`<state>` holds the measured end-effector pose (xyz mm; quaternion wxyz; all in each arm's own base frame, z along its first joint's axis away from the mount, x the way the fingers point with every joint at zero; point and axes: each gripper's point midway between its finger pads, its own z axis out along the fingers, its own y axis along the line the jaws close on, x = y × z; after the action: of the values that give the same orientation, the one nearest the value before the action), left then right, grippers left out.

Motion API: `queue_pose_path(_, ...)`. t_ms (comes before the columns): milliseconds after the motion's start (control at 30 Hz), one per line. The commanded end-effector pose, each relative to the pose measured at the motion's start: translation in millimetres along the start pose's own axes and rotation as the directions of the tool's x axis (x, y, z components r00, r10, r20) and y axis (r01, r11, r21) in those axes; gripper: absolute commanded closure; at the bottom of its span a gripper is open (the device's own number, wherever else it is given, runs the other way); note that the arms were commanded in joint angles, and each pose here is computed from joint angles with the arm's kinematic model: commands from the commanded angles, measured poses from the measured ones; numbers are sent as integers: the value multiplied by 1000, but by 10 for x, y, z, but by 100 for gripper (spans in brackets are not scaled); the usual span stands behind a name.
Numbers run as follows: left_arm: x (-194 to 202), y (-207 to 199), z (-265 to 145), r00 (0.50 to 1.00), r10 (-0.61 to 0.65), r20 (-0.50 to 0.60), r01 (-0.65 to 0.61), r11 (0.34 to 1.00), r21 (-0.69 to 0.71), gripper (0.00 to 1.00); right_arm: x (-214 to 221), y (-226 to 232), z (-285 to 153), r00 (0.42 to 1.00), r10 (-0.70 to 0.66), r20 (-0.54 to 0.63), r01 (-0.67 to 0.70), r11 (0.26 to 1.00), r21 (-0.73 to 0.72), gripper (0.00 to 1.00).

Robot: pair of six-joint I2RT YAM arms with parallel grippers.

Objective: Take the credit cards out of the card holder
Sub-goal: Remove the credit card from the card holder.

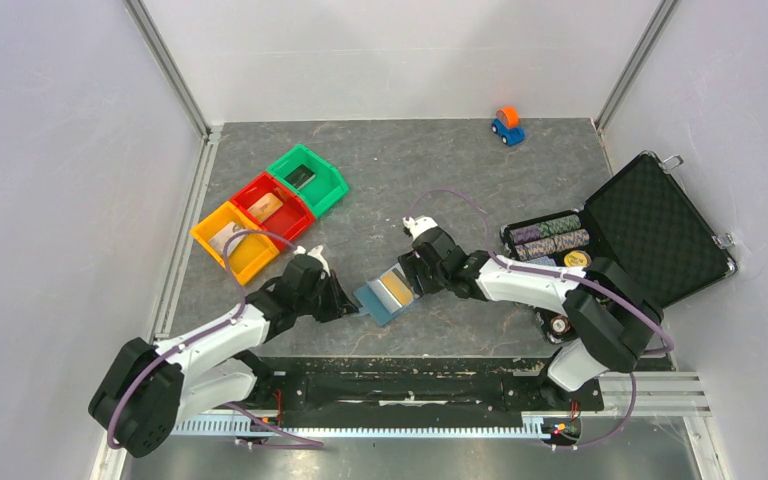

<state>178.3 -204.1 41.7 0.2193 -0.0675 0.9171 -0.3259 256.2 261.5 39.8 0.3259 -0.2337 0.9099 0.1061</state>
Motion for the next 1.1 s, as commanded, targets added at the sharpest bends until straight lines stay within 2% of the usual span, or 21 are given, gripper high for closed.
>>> queue_pose_path(0, -205, 151, -81, 995, 87, 51, -79, 986, -144, 84, -197, 51, -99, 996, 42, 74, -37, 997, -67, 34)
queue_pose_path(133, -377, 101, -175, 992, 93, 88, -74, 978, -195, 70, -267, 90, -160, 995, 53, 88, -43, 993, -109, 41)
queue_pose_path(267, -460, -255, -217, 993, 66, 101, -59, 996, -66, 62, -294, 167, -166, 994, 64, 90, -49, 985, -165, 44)
queue_pose_path(433, -503, -724, -201, 996, 17, 89, -30, 989, 148, 62, -284, 157, -88, 993, 87, 76, -69, 975, -209, 50)
queue_pose_path(700, -614, -1087, -68, 995, 10, 95, -36, 961, 274, 64, -291, 101, 34, 993, 107, 50, -92, 966, -243, 51)
queue_pose_path(900, -575, -1157, 190, 996, -69, 64, 42, 937, 346, 63, -219, 69, 129, 992, 117, 40, -104, 964, -247, 51)
queue_pose_path(1067, -466, -892, 377, 994, -91, 54, 74, 963, 259, 65, -130, 87, 147, 991, 130, 24, -119, 957, -265, 52)
